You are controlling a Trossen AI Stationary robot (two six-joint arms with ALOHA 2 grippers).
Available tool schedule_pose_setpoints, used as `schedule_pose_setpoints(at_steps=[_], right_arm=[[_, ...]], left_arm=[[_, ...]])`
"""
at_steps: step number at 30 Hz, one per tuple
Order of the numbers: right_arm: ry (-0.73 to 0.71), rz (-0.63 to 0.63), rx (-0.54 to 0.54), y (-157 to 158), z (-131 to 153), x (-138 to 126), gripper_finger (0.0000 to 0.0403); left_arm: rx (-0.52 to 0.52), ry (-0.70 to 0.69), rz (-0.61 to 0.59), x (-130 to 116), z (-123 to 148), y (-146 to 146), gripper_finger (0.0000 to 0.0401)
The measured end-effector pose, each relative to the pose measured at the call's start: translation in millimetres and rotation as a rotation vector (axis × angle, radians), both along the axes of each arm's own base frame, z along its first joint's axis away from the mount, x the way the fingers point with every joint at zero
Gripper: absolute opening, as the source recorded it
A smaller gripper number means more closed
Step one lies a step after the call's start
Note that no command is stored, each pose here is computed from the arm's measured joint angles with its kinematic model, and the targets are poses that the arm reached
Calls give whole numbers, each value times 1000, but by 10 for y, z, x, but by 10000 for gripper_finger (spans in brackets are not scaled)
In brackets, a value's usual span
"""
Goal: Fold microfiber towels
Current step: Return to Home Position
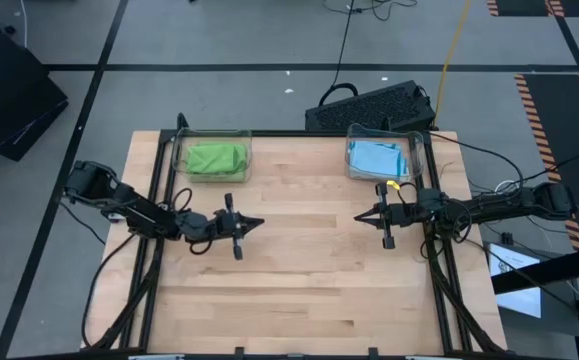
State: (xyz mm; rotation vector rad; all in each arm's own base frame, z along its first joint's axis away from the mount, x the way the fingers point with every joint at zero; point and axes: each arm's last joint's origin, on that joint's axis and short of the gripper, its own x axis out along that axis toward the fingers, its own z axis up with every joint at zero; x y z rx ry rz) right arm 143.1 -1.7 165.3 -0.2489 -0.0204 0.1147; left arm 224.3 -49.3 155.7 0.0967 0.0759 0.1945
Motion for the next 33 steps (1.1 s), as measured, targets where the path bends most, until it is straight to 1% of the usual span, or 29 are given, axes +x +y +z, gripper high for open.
schedule_pose_setpoints(at_steps=[5, 8, 18, 20, 23, 27, 29, 33], right_arm=[[0, 0, 0, 0, 0, 0, 0], [-1, -1, 0, 0, 1, 0, 0], [0, -2, -3, 0, -1, 0, 0], [0, -2, -3, 0, -1, 0, 0], [0, -2, -3, 0, -2, 0, 0], [12, -2, -2, -1, -13, 0, 0], [19, -2, -3, -1, -19, 0, 0], [10, -6, -7, -2, -11, 0, 0]], left_arm=[[2, 7, -1, -36, -33, 10, 2], [2, 3, -28, -45, -37, 3, 2], [7, 7, -50, -60, -41, -45, 2], [15, 24, -51, -65, -60, -44, 2], [32, 25, -53, -180, -120, -11, 1], [-15, -48, -51, -456, -197, 73, 2], [-33, -111, -61, -561, -179, 90, 1], [19, -102, -73, -587, -165, 69, 1]])
